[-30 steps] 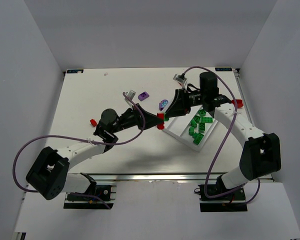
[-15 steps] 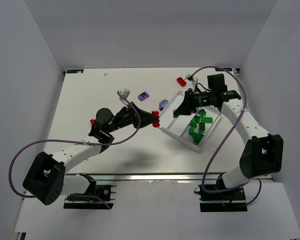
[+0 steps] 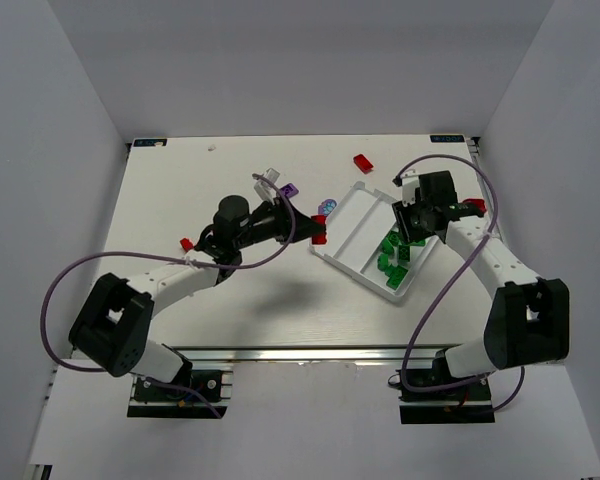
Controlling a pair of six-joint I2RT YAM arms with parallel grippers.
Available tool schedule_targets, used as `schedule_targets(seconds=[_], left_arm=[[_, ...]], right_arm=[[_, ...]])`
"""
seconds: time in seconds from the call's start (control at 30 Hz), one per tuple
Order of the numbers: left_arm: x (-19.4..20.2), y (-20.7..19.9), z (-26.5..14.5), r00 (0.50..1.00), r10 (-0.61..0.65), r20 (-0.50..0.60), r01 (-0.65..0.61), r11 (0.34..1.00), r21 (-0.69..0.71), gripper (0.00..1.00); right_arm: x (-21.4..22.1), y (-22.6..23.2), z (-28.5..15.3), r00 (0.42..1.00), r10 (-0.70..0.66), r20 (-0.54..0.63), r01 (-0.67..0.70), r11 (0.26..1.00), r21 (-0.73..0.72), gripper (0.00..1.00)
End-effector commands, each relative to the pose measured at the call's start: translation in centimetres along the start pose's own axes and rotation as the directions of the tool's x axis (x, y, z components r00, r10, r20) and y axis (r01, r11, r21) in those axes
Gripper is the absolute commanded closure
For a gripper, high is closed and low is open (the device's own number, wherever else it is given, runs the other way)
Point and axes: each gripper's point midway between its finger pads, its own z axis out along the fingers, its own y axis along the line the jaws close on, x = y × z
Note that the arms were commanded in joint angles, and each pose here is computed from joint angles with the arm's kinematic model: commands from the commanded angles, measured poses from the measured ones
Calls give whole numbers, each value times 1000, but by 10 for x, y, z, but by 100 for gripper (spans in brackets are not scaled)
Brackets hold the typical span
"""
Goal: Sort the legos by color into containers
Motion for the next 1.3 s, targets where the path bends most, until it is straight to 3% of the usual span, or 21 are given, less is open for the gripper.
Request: schedule_targets(seconds=[0.0,0.23,0.77,1.07,1.13,1.27], left_arm=[[-9,1,16,1000,14,-12,-14,1000,-26,100],[-4,12,42,998,-4,-56,1,999,-47,100],[8,23,63,994,-34,-103,30,999,-45,100],[14,25,67,993,-44,-114,40,998,-41,100],[14,25,68,992,-47,-117,43,998,-42,100],[17,28,73,990,-50,-130,43,998,-54,100]], right_arm=[[6,-25,12,999,-23,-26,26,994,108,100],[1,-38,27,999,-12,-41,16,995,96,99],[0,-40,46,999,13,-46,-12,1000,29,77],[2,-44,47,999,21,-49,-20,1000,24,74],[3,-43,47,999,21,-50,-21,1000,17,69],[1,-43,46,999,17,-43,-17,1000,2,45]])
